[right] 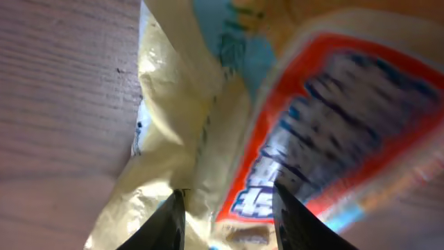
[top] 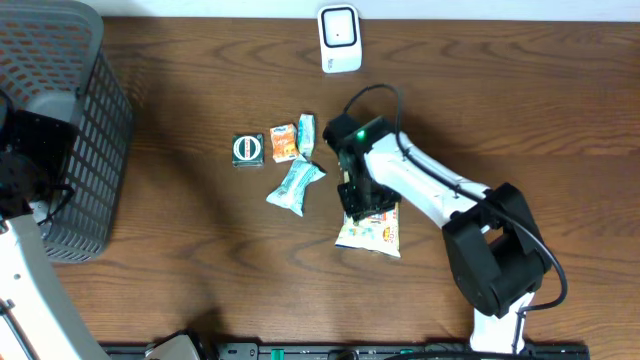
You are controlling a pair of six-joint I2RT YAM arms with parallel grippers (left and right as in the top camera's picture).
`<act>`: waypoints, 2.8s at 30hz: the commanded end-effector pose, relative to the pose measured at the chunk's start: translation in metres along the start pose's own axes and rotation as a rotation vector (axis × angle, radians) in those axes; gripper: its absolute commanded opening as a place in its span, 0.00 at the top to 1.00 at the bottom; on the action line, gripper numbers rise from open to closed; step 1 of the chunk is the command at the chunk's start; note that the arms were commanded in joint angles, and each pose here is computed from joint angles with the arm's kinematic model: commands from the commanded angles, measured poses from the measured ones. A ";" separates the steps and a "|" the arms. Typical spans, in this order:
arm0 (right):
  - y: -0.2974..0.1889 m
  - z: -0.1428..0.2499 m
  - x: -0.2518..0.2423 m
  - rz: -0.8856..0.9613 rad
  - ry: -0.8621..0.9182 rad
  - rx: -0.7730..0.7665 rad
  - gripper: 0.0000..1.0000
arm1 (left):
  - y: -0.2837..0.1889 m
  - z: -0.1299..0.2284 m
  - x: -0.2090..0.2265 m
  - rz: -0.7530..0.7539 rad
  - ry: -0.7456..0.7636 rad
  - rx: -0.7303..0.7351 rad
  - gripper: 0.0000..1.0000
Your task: Scan the item barcode
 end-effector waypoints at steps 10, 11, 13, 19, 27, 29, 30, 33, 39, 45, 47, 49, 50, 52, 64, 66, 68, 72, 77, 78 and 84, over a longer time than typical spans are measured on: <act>-0.012 0.014 -0.003 0.030 0.020 0.029 0.74 | -0.001 -0.001 0.002 -0.007 -0.005 -0.004 0.02; -0.020 0.012 -0.004 0.034 0.025 0.028 0.74 | -0.001 -0.001 0.002 -0.007 -0.005 -0.004 0.02; -0.036 0.009 -0.007 0.046 0.024 0.023 0.71 | -0.001 -0.001 0.002 -0.007 -0.005 -0.004 0.02; -0.060 0.018 -0.015 0.082 -0.077 0.071 0.36 | -0.001 -0.001 0.002 -0.007 -0.005 -0.004 0.02; -0.046 0.039 -0.021 0.126 -0.102 0.154 0.54 | -0.001 -0.001 0.002 -0.007 -0.005 -0.004 0.02; -0.038 0.044 -0.021 0.135 -0.107 0.168 0.55 | -0.001 -0.001 0.002 -0.007 -0.005 -0.004 0.02; -0.034 0.046 -0.021 0.138 -0.106 0.171 0.55 | -0.001 -0.001 0.002 -0.007 -0.005 -0.004 0.02; -0.021 0.049 -0.019 0.132 -0.097 0.172 0.56 | -0.001 -0.001 0.002 -0.007 -0.005 -0.004 0.03; -0.004 0.052 0.003 0.007 -0.097 0.181 0.54 | -0.001 -0.001 0.002 -0.007 -0.005 -0.004 0.02; -0.004 0.047 0.011 -0.029 -0.074 0.163 0.54 | -0.001 -0.001 0.002 -0.007 -0.005 -0.004 0.02; -0.007 0.046 0.011 -0.030 -0.071 0.160 0.57 | -0.001 -0.001 0.002 -0.007 -0.005 -0.004 0.02; -0.012 0.044 0.012 -0.033 -0.068 0.158 0.59 | -0.001 -0.001 0.002 -0.007 -0.005 -0.004 0.03; -0.018 0.042 0.012 -0.035 -0.066 0.156 0.59 | -0.001 -0.001 0.002 -0.007 -0.005 -0.004 0.02; -0.026 0.039 0.013 -0.035 -0.066 0.148 0.59 | -0.001 -0.001 0.002 -0.007 -0.005 -0.004 0.02; -0.045 0.040 -0.012 0.110 -0.086 0.140 0.48 | -0.001 -0.001 0.002 -0.007 -0.005 -0.004 0.02; -0.040 0.045 -0.013 0.123 -0.090 0.156 0.47 | -0.001 -0.001 0.002 -0.007 -0.005 -0.004 0.02; -0.032 0.049 -0.015 0.131 -0.095 0.168 0.47 | -0.001 -0.001 0.002 -0.007 -0.005 -0.004 0.02; -0.016 0.055 -0.011 0.099 -0.095 0.190 0.45 | -0.001 -0.001 0.002 -0.007 -0.005 -0.004 0.03; 0.002 0.060 0.000 0.021 -0.092 0.206 0.48 | -0.001 -0.001 0.002 -0.007 -0.005 -0.004 0.02; 0.004 0.060 0.002 0.010 -0.091 0.205 0.47 | -0.001 -0.001 0.002 -0.007 -0.005 -0.004 0.02; -0.004 0.048 0.008 -0.019 -0.070 0.170 0.46 | -0.001 -0.001 0.002 -0.007 -0.005 -0.004 0.02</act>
Point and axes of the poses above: each gripper's point midway between its finger pads, its own y axis out along the fingers, its own x axis along the line the jaws close on, z = x × y, the point moved 2 cm from there along -y, back along the fingers, and after that the axes turned 15 degrees about y, right-handed, at the moved point
